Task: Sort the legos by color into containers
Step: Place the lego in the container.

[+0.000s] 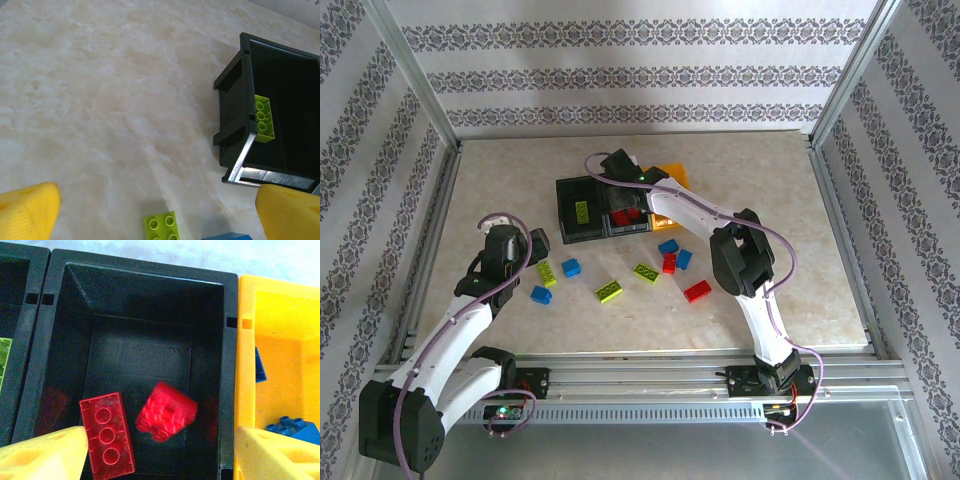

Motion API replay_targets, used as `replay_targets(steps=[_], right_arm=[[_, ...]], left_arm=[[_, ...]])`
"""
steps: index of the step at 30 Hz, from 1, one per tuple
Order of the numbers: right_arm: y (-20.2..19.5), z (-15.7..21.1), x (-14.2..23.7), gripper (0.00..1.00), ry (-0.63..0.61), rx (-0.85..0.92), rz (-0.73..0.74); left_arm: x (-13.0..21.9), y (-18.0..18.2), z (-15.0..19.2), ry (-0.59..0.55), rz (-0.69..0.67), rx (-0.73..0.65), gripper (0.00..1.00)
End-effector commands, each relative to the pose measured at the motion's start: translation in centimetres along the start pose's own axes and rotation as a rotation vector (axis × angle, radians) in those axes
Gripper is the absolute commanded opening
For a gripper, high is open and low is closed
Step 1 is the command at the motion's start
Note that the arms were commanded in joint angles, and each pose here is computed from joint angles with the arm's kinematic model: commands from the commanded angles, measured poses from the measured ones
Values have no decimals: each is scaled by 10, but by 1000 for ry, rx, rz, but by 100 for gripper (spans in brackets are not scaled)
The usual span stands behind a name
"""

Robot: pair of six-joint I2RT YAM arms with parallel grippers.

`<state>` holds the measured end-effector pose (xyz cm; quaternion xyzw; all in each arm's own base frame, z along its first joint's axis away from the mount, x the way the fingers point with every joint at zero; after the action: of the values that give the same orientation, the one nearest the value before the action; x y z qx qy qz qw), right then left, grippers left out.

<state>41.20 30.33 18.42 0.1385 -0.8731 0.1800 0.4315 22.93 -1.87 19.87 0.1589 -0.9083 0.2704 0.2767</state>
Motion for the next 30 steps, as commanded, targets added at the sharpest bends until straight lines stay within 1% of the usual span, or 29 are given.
replay_targets(steps=[1,9,15,17,23,30], right_arm=[[-2,-9,15,78,-33,-2,4],[-7,-8,34,78,-64,-50,-10],[-16,11,54,78,-64,-119,-6],[-20,21,61,78,-61,-150,-3],[-34,66,79,77,-37,-266,28],[-50,120,92,75,31,-351,62]], left_arm=[[1,8,2,7,-29,1,100],[1,7,1,4,-29,-2,100],[-1,6,1,7,-30,-5,100],[-2,5,1,12,-24,-4,99],[-5,4,5,32,0,10,100],[-8,-3,14,90,98,24,100]])
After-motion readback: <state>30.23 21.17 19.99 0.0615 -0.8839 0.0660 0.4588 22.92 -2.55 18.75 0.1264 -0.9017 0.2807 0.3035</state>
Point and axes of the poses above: each hand's point on the last joint's axis, 136 mm out from that joint toward the fingers, its own x axis back along the fingers, its own y axis along the line the jaws close on, z = x × y, the point moved 9 cm from there along x, back along the fingers, and after that the axes turned 13 degrees about x, right-handed, at the moved point
